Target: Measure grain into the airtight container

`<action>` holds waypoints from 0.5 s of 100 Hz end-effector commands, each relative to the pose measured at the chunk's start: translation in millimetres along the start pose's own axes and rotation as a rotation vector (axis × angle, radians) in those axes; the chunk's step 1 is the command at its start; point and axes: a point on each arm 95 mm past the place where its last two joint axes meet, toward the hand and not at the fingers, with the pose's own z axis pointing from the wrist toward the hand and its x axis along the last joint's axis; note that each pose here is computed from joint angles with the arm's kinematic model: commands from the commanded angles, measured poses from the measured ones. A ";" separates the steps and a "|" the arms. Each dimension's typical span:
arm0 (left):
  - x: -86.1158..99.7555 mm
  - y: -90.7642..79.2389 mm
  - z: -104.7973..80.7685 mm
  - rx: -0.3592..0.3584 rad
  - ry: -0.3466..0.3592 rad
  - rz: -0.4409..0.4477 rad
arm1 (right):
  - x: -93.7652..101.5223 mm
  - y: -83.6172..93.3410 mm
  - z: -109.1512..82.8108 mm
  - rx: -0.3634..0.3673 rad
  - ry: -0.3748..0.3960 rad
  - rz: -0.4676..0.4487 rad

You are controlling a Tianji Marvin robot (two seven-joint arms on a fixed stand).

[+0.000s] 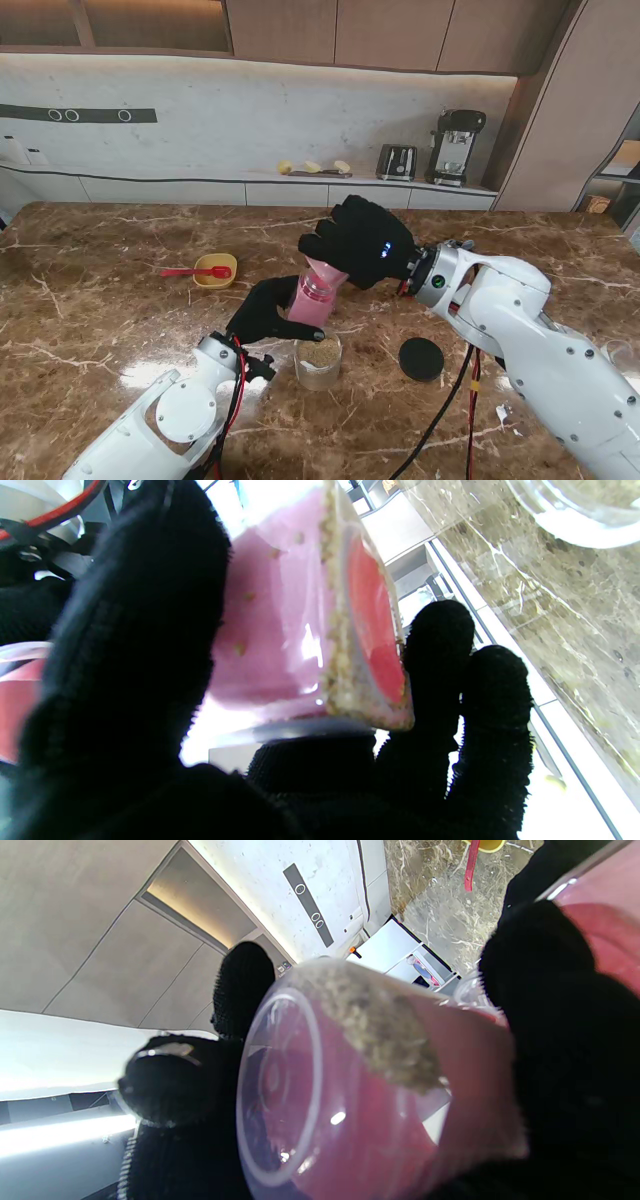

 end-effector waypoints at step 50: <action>1.9 3.4 1.0 0.006 -0.009 -0.016 | 1.0 -4.3 -0.9 0.018 0.014 0.000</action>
